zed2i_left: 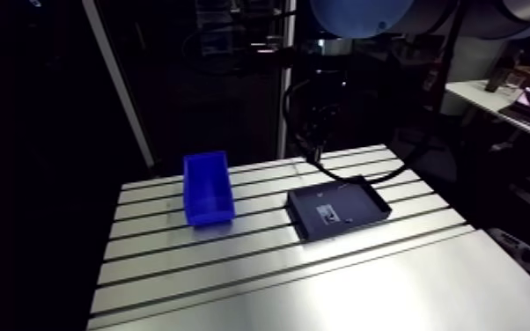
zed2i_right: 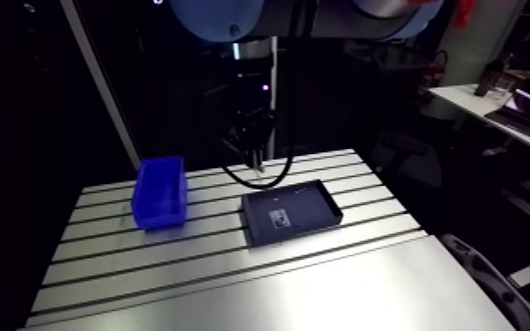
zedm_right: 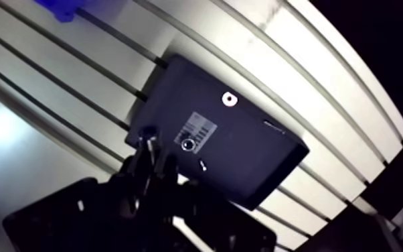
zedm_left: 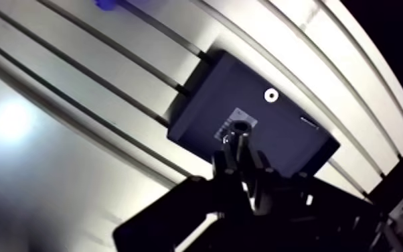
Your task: Pick up the M10 bolt from the tray and put it into the blue bin.
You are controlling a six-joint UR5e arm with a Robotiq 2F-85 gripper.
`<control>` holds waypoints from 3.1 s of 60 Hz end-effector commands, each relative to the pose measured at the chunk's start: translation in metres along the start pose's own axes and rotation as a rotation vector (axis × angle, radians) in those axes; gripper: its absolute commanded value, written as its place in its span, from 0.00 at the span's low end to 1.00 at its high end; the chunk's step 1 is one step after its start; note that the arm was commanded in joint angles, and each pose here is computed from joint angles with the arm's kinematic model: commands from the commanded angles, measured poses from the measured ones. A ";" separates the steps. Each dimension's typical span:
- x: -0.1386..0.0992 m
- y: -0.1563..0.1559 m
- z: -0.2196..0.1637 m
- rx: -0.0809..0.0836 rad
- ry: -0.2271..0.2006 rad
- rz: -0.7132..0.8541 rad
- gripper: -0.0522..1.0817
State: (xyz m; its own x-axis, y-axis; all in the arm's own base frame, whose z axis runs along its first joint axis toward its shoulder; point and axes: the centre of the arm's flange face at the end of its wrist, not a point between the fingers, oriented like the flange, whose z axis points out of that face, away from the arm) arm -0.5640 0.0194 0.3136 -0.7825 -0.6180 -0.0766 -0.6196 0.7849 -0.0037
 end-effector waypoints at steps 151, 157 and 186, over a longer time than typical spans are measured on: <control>0.212 -0.106 0.098 0.081 -0.072 -0.672 0.97; 0.212 -0.106 0.102 0.084 -0.074 -0.673 0.97; 0.217 -0.103 0.120 0.078 -0.082 -0.648 0.95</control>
State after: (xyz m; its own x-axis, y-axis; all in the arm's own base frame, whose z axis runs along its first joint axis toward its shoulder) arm -0.6595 -0.1899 0.1860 -0.2237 -0.9689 -0.1057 -0.9576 0.2387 -0.1615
